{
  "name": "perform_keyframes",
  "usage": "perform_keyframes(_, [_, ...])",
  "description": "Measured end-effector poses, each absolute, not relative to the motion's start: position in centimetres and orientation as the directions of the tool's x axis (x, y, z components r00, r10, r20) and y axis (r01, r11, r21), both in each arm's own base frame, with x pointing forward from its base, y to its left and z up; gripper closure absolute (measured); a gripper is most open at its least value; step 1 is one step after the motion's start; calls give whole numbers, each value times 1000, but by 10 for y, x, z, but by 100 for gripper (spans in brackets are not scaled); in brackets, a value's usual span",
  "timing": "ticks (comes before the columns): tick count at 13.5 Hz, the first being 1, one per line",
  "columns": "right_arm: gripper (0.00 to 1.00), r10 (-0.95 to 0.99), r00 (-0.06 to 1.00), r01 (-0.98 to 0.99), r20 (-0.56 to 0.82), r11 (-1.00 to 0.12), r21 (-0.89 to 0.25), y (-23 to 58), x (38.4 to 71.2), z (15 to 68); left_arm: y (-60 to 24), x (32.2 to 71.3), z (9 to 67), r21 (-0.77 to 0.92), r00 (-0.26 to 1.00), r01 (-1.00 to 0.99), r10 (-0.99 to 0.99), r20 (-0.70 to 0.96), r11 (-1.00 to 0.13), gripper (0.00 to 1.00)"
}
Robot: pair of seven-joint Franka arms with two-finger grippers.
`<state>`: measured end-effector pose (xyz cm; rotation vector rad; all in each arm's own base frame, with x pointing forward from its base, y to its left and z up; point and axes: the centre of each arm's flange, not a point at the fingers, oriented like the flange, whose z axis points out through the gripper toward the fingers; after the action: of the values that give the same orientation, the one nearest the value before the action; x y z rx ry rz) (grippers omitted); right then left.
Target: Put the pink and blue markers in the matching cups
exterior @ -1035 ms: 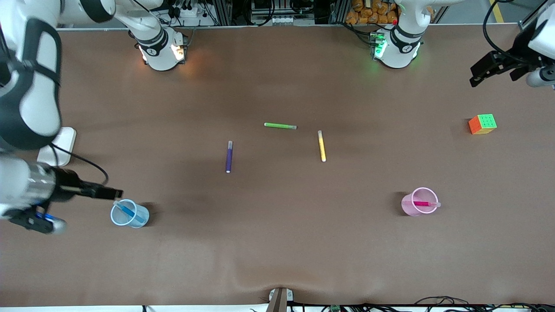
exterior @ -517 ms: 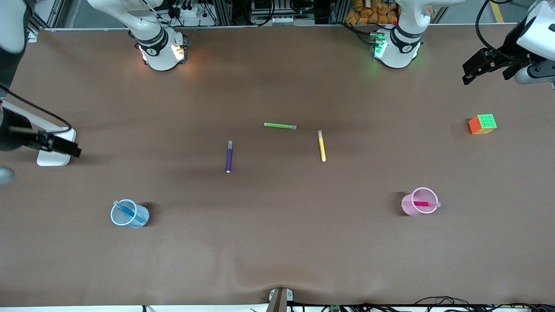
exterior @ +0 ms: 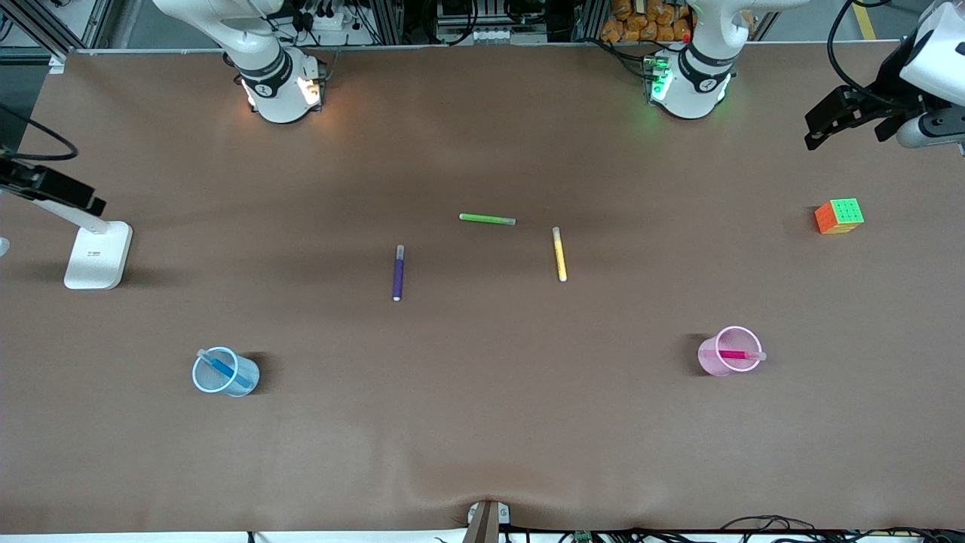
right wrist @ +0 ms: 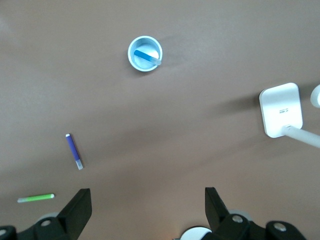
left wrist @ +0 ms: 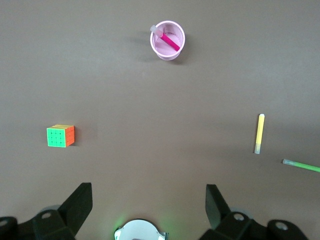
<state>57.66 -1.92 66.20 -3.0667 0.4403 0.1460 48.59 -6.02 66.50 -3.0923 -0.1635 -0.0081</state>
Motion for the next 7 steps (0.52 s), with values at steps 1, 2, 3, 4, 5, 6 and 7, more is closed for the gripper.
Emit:
perform_keyframes(1, [0, -293, 953, -297, -82, -954, -41, -28, 569, 655, -61, 487, 665, -44, 995, 104, 104, 9, -994, 0])
perform_keyframes(2, [0, -299, 952, -302, -69, -952, -48, -31, 560, 649, -61, 488, 664, -44, 995, 103, 103, 6, -994, 0])
perform_keyframes(3, [0, -296, 953, -300, -65, -953, -52, -29, 551, 645, -61, 490, 662, -45, 995, 103, 103, 2, -994, 0])
perform_keyframes(4, [0, -293, 954, -296, -64, -954, -54, -26, 544, 644, -61, 491, 660, -46, 995, 104, 104, -2, -994, 0])
perform_keyframes(5, [0, -290, 955, -293, -65, -955, -54, -24, 540, 645, -60, 492, 659, -46, 994, 105, 105, -5, -993, 0])
perform_keyframes(6, [0, -285, 957, -288, -58, -956, -55, -22, 538, 647, -59, 493, 658, -46, 994, 107, 107, -6, -993, 0])
perform_keyframes(7, [0, -280, 959, -282, -47, -958, -49, -19, 537, 652, -58, 493, 658, -45, 994, 109, 110, -5, -993, 0])
